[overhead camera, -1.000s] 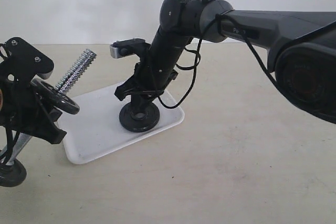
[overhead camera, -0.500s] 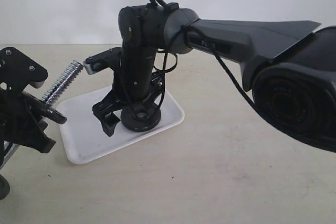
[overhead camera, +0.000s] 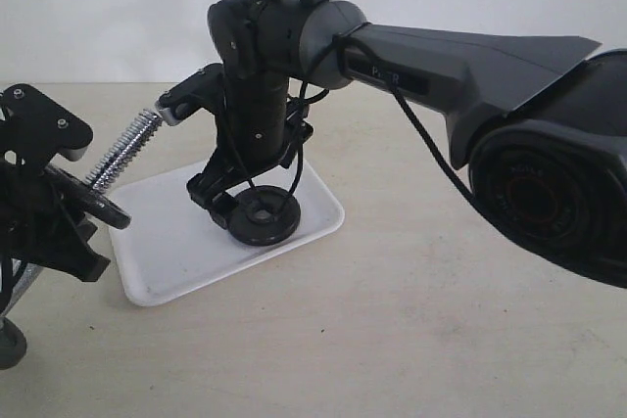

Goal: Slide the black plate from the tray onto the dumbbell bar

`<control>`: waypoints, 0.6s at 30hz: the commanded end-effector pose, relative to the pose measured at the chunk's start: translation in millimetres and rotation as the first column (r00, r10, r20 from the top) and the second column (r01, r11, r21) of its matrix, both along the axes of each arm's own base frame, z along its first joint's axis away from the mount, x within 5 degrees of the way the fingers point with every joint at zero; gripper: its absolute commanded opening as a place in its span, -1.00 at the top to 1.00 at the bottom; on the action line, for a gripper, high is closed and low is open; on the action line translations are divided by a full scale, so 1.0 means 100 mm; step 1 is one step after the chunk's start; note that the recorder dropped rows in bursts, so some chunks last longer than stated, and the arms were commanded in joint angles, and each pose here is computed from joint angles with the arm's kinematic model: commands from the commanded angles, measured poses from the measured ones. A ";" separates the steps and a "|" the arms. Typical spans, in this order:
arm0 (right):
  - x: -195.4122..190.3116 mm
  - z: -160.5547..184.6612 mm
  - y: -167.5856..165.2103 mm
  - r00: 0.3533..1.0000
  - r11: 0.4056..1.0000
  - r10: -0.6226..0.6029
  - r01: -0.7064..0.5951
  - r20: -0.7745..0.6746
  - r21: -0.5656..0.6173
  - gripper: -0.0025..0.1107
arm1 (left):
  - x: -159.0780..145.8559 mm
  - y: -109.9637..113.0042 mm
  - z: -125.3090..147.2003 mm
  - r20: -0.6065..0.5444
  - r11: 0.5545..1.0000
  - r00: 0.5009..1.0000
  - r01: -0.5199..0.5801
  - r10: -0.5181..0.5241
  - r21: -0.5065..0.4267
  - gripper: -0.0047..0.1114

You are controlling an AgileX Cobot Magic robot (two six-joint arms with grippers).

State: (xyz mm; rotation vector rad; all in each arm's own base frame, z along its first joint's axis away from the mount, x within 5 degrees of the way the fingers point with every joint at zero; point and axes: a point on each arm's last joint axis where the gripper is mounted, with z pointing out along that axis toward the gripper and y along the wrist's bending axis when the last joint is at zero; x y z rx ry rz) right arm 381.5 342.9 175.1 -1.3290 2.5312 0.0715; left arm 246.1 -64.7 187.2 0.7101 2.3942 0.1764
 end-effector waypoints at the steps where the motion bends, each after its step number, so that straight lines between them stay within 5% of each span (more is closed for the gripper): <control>1: 0.02 0.06 0.02 0.999 0.999 -0.041 0.040 0.031 0.030 -0.90 | 0.17 -0.39 0.55 0.491 0.904 0.849 0.352 -0.198 -0.244 0.84; 18: 0.17 0.05 -0.10 0.992 0.988 -0.127 0.125 0.023 0.096 -0.90 | 0.17 -0.37 0.53 0.477 0.911 0.856 0.340 -0.197 -0.234 0.84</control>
